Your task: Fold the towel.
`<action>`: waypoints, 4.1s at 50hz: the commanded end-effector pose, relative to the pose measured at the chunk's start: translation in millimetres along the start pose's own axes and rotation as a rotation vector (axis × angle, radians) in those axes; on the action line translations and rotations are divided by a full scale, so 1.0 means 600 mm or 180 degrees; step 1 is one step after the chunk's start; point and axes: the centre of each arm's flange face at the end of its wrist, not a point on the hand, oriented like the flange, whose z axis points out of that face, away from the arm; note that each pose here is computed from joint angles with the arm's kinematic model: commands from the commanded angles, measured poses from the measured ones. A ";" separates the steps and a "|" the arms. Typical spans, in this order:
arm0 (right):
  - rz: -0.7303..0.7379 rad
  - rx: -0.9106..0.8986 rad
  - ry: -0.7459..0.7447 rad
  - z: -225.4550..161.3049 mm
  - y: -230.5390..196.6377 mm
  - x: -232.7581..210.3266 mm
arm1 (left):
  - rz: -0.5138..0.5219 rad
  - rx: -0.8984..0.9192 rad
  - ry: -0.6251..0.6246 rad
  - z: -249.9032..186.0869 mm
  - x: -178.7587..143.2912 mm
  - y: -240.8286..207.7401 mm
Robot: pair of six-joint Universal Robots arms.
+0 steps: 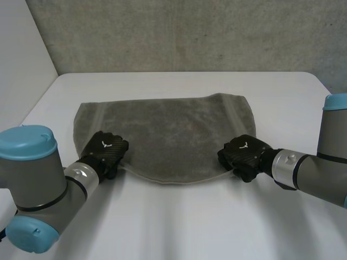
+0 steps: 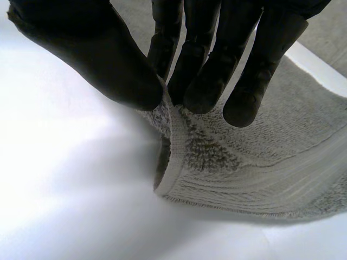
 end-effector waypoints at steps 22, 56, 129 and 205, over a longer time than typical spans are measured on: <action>0.0423 0.0152 0.0550 -0.016 -0.017 0.055 | 0.0520 0.0007 -0.0264 0.051 -0.003 0.050; 0.0590 0.0475 0.1095 -0.036 -0.048 0.099 | 0.0463 0.0268 -0.0968 0.018 -0.113 -0.015; 0.1455 0.0224 0.1587 -0.001 0.075 0.060 | -0.0102 0.0281 -0.0943 0.002 -0.128 -0.025; 0.1247 0.0217 0.1397 -0.020 0.067 -0.005 | -0.0600 0.0406 -0.1032 -0.004 -0.156 -0.044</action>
